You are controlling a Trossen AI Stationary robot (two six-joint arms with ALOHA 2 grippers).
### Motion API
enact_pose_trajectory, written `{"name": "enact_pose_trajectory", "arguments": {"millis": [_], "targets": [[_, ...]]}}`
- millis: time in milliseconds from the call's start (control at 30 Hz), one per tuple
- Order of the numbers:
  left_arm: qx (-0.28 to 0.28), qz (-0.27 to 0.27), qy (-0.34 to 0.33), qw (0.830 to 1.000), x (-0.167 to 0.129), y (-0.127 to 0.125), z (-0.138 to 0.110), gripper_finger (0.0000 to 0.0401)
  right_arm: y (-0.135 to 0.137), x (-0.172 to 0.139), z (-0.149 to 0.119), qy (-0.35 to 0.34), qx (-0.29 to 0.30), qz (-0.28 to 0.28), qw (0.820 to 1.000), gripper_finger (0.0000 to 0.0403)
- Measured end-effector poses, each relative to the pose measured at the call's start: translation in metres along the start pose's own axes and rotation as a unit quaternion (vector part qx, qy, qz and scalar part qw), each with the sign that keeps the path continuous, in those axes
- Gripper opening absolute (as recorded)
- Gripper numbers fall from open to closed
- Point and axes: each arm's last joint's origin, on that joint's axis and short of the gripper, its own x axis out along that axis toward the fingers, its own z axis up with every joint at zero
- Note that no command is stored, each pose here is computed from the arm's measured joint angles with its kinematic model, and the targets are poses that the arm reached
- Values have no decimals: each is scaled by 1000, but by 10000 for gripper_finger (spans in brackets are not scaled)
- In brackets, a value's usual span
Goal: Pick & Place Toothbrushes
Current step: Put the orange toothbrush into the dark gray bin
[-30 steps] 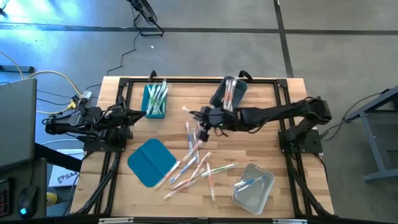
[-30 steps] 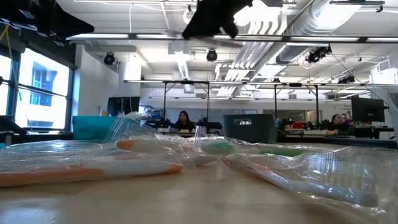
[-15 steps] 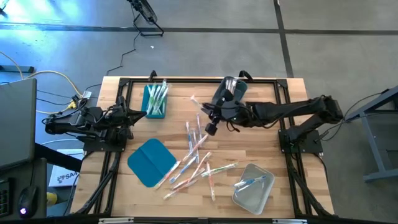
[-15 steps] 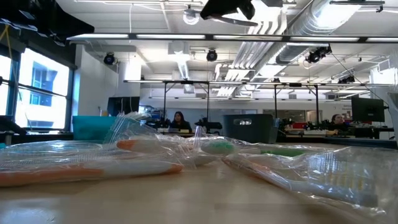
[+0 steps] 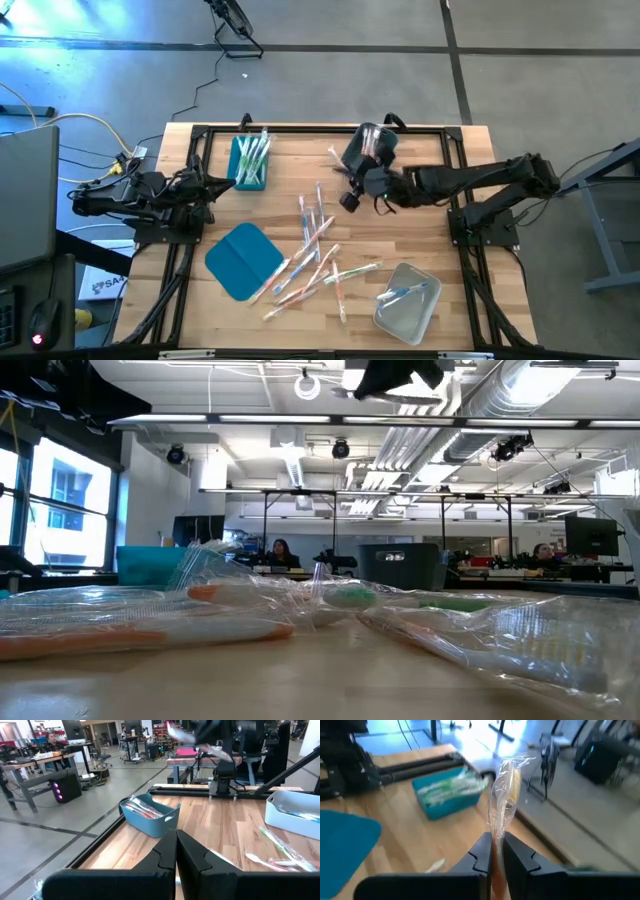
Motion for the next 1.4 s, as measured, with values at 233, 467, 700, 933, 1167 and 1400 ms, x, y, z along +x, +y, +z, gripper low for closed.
{"name": "enact_pose_trajectory", "arguments": {"millis": [233, 467, 700, 933, 1167, 1400], "targets": [[-14, -1, 0, 1000, 0, 0, 0, 0, 10, 9, -64, 16, 42, -37, 998, 22], [-15, -1, 0, 1000, 0, 0, 0, 0, 10, 24, -109, -57, 117, -33, 991, 23], [-17, -1, -5, 1000, 0, 0, 1, 0, -15, 35, -127, -170, 174, -45, 969, 23], [-20, -1, -13, 1000, 0, 0, 3, 0, -54, 49, -119, -248, 204, -65, 945, 23], [-8, 2, -14, 1000, 0, 0, 3, 0, -88, 65, -114, -253, 228, -103, 934, 23], [30, 5, -16, 999, 0, 0, 4, 0, -113, 75, -113, -261, 257, -149, 919, 23]]}}
